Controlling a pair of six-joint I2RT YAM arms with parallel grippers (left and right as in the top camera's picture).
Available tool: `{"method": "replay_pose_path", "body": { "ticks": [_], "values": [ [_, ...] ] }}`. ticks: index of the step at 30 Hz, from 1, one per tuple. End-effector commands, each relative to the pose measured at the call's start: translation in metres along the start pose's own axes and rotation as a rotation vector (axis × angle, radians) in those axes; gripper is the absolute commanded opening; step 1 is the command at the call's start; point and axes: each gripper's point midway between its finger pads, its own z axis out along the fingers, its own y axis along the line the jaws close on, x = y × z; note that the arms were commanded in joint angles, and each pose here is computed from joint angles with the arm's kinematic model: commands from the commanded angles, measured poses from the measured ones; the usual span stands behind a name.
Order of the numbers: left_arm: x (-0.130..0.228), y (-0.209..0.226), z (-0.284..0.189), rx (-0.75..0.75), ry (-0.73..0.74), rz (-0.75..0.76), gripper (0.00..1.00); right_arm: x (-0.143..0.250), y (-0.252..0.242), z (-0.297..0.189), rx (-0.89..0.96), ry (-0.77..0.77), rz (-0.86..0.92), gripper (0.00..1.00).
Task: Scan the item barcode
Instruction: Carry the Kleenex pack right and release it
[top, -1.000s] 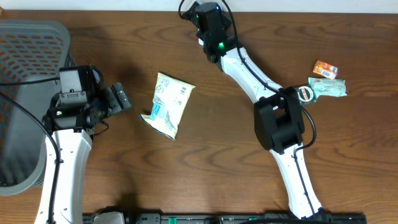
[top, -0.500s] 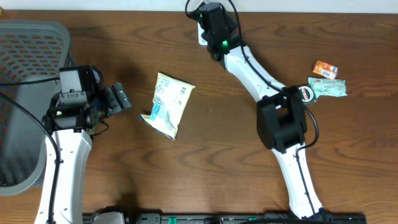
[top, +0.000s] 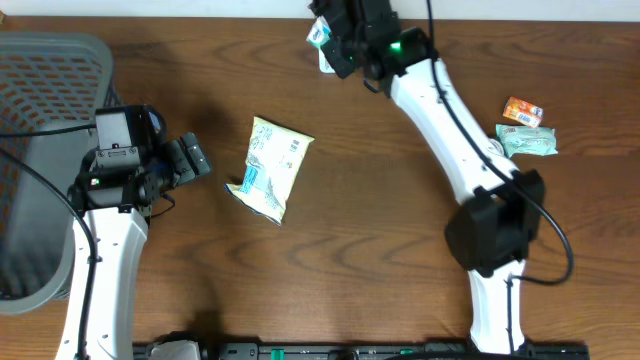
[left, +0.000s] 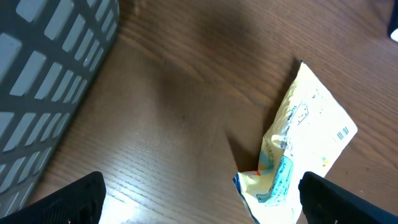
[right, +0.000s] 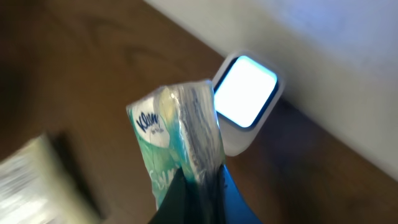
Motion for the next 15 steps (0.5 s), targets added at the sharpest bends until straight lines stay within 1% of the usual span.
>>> {"method": "replay_pose_path", "body": {
  "ticks": [1,4,5,6,7,8,9,12,15],
  "values": [
    [0.0,0.001,0.0,-0.004,0.002,-0.004,0.98,-0.007,-0.001,-0.058,-0.09,0.001,0.236,0.01],
    [0.0,0.001,0.0,-0.004,0.002,-0.004,0.98,0.019,-0.013,-0.089,-0.074,0.107,0.386,0.01],
    [0.0,0.001,0.0,-0.004,0.002,-0.004,0.98,0.042,-0.022,-0.102,-0.053,0.19,0.433,0.01],
    [0.0,0.001,0.0,-0.004,0.002,-0.004,0.98,0.056,-0.029,-0.106,-0.031,0.241,0.464,0.01],
    [0.0,0.001,0.0,-0.004,0.002,-0.004,0.98,0.087,-0.049,-0.113,0.044,0.343,0.545,0.01],
    [0.0,0.001,0.0,-0.004,0.002,-0.004,0.98,0.104,-0.062,-0.115,0.094,0.395,0.589,0.01],
    [0.0,0.001,0.0,-0.004,0.002,-0.004,0.98,0.134,-0.086,-0.119,0.191,0.476,0.661,0.01],
    [0.0,0.001,0.0,-0.004,0.002,-0.004,0.98,0.178,-0.119,-0.124,0.334,0.575,0.759,0.01],
    [0.0,0.001,0.0,-0.004,0.002,-0.004,0.98,0.216,-0.142,-0.126,0.422,0.639,0.839,0.01]
  ]
}}
